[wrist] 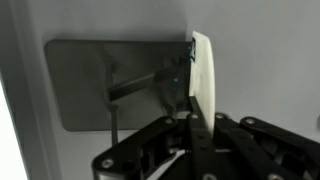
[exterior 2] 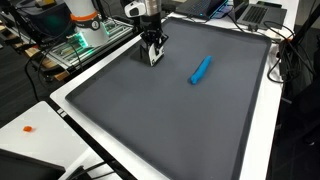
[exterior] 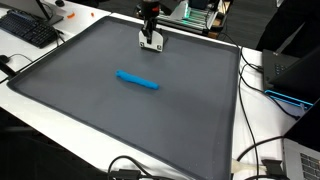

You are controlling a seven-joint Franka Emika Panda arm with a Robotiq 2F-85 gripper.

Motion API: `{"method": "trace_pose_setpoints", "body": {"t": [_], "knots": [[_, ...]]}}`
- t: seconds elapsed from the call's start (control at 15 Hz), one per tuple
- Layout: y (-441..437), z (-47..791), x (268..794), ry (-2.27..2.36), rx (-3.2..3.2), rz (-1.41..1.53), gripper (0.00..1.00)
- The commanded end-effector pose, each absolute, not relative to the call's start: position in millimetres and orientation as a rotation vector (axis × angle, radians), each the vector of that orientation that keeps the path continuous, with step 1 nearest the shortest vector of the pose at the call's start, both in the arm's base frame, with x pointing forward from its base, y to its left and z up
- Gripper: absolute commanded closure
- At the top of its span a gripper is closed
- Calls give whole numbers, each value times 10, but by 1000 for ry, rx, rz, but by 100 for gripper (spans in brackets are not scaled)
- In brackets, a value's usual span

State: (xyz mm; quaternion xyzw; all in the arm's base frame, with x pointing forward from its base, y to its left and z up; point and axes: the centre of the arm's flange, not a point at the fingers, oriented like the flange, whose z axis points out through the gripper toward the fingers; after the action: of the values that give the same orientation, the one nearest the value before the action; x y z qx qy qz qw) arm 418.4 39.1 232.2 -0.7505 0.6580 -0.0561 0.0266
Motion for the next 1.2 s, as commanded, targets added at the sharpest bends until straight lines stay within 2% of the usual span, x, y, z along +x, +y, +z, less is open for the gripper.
{"method": "trace_pose_setpoints", "body": {"t": [0.0, 0.67, 1.13], "knots": [[408, 2306, 4199, 2069, -2286, -176, 99], [528, 2907, 4360, 2012, -2392, -190, 99], [975, 3356, 4734, 1512, -2697, -134, 99]]}}
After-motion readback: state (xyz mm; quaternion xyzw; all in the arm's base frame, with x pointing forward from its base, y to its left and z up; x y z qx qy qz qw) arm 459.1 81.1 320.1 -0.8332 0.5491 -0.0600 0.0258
